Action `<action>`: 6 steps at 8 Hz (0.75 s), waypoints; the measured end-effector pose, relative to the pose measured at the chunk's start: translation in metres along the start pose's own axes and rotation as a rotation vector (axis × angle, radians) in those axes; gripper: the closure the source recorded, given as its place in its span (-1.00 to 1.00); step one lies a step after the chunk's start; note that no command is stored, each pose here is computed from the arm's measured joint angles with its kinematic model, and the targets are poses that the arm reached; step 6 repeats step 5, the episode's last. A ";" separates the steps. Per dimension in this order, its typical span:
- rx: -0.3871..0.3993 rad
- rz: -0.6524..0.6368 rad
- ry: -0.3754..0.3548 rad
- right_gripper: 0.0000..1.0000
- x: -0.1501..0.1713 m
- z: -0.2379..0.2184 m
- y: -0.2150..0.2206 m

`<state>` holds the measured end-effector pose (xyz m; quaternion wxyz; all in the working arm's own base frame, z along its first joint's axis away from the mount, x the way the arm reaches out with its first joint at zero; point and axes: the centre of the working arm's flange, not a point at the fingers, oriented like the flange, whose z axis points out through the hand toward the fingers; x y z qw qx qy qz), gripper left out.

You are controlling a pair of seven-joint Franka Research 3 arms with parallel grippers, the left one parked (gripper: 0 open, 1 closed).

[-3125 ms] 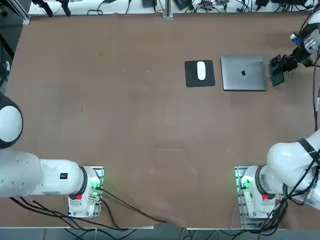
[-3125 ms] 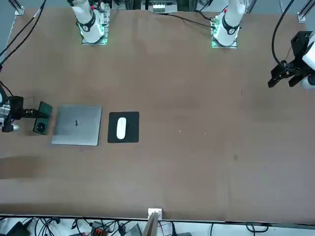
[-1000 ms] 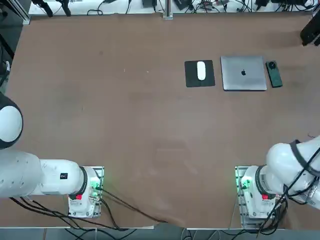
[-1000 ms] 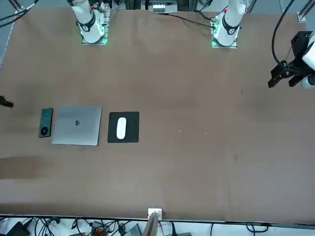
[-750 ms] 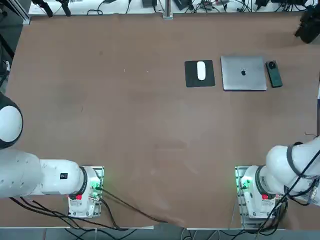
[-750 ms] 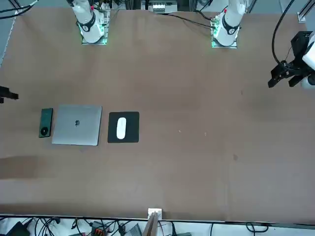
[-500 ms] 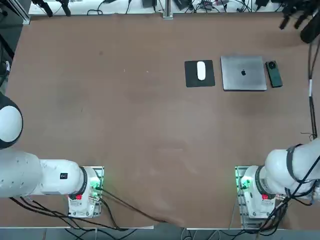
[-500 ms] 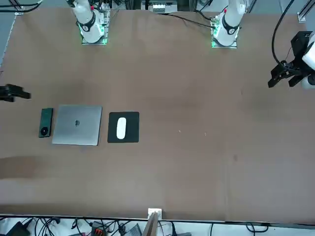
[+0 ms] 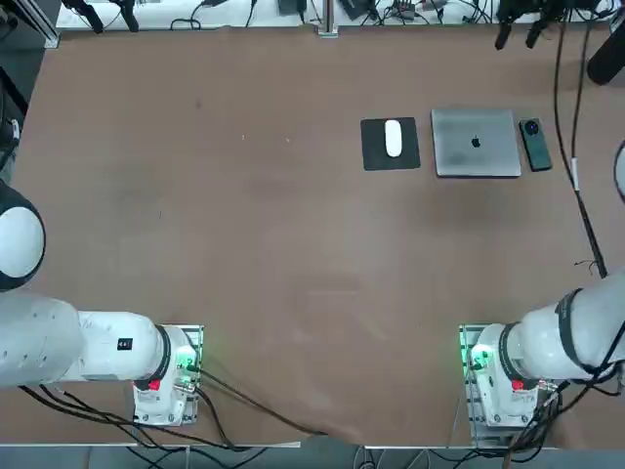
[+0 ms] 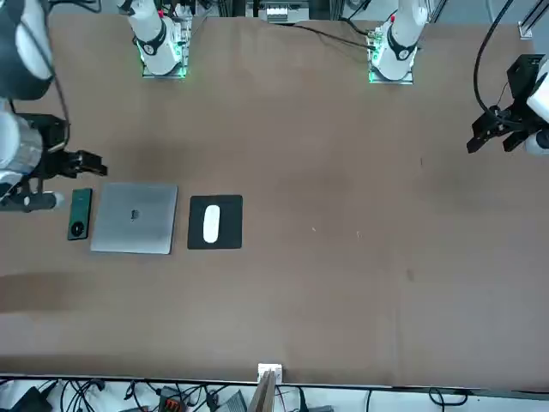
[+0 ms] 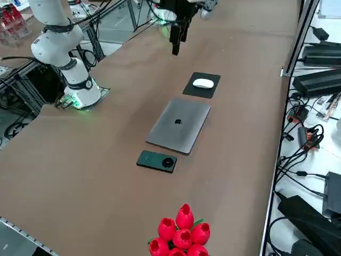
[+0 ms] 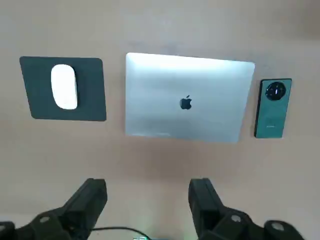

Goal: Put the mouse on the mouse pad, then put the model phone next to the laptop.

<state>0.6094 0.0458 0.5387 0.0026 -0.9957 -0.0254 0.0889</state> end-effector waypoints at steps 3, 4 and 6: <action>0.014 0.043 0.182 -1.00 -0.043 -0.017 0.028; 0.018 0.061 0.186 -1.00 -0.059 -0.019 0.038; 0.018 0.066 0.184 -1.00 -0.066 -0.018 0.040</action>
